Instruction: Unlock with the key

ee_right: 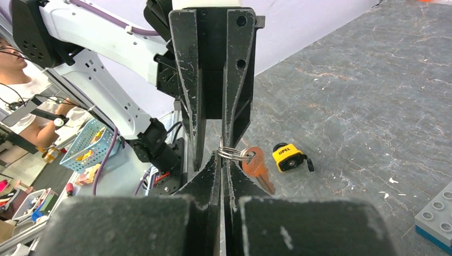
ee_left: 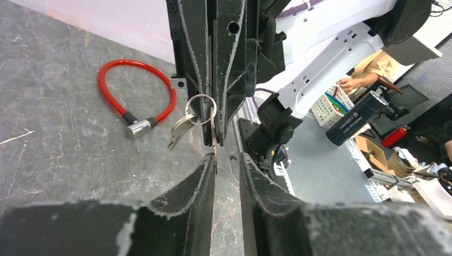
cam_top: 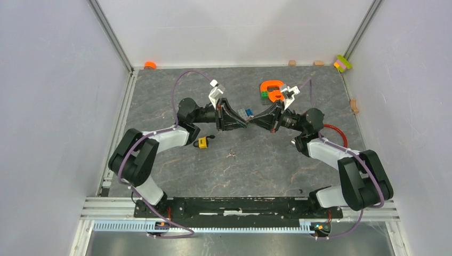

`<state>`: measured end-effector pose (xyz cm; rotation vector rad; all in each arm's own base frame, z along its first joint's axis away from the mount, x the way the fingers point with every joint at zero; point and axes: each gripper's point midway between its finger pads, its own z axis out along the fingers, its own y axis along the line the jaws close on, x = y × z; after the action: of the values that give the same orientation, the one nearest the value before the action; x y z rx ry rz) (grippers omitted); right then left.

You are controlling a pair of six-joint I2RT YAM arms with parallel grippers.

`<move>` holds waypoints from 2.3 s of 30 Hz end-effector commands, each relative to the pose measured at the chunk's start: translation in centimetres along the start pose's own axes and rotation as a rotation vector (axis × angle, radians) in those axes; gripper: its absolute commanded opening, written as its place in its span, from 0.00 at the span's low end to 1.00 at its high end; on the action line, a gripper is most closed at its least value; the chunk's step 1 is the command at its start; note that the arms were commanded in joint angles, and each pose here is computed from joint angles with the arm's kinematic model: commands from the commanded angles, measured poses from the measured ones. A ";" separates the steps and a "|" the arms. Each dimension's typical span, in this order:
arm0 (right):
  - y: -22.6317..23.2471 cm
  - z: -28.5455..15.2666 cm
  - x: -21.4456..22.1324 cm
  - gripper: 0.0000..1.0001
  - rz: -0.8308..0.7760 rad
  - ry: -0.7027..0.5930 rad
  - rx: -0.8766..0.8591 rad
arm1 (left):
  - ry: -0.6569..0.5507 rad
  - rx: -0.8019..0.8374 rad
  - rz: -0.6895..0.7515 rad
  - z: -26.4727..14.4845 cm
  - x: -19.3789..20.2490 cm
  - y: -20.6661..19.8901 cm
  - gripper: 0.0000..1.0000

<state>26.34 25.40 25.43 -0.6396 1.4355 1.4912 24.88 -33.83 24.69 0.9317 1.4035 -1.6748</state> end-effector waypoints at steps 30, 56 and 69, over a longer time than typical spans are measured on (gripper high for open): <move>0.3 -0.5 0.6 0.27 -0.182 0.038 0.048 | 0.004 -0.023 0.049 0.6 -0.9 -0.2 0.02; -0.2 -0.5 3.2 0.71 -0.525 0.384 -0.007 | 0.928 -0.148 0.062 -8.7 9.5 -4.0 0.02; 4.4 1.9 9.4 0.82 -0.151 0.285 -0.369 | 1.343 -0.244 0.150 -14.0 11.4 -6.2 0.02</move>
<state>21.31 28.76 16.38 -1.2041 1.4613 1.4265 15.31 -22.54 14.33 1.9678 2.1654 -0.8296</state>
